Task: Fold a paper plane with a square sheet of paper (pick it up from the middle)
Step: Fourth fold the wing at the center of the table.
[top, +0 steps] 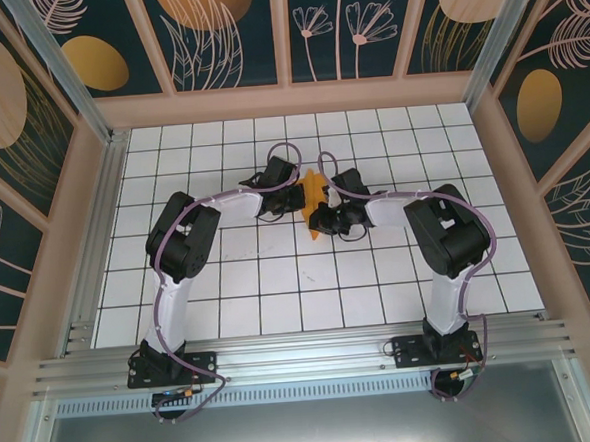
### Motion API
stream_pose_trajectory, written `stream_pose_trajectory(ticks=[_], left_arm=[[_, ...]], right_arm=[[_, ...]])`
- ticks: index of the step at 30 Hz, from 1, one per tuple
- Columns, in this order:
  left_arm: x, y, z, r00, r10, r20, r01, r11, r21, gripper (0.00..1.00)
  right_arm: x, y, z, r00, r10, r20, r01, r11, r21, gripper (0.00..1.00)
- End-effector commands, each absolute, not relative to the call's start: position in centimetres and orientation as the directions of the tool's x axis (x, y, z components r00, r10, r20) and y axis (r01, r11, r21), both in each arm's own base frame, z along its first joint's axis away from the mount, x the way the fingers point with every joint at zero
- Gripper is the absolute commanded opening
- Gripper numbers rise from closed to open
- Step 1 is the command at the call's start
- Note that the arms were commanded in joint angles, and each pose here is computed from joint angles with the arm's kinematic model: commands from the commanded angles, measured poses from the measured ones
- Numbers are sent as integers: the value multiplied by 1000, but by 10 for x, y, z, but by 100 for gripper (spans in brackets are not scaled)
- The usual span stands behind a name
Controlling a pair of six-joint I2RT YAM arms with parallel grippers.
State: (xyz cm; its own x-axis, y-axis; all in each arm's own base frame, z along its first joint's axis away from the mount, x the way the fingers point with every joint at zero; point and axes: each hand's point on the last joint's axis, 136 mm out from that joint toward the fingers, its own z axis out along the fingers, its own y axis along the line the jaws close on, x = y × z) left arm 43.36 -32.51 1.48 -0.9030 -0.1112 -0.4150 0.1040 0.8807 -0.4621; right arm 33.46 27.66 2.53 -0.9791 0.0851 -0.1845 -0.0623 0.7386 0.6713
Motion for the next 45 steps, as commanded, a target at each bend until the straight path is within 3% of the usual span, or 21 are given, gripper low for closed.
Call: stream_pose_trajectory(ticks=[1, 12, 18, 30, 45], left_arm=[[397, -291, -53, -963, -72, -258, 11, 951, -308, 2], [398, -290, -55, -964, -74, -255, 5, 955, -297, 2], [397, -291, -57, -966, -74, -248, 5, 953, -303, 2], [396, -292, -58, -967, -76, -242, 2, 952, -306, 2], [398, -291, -58, -966, -79, -247, -2, 954, -300, 2]], right_arm=[[326, 267, 14, -983, 72, -167, -53, 764, 643, 12], [318, 257, 16, -985, 51, -166, -63, 786, 615, 12], [329, 272, 60, -966, 60, -251, -135, 710, 691, 13], [327, 289, 43, -980, 7, -199, -137, 704, 697, 13], [309, 271, 13, -993, -4, -121, -80, 776, 625, 13]])
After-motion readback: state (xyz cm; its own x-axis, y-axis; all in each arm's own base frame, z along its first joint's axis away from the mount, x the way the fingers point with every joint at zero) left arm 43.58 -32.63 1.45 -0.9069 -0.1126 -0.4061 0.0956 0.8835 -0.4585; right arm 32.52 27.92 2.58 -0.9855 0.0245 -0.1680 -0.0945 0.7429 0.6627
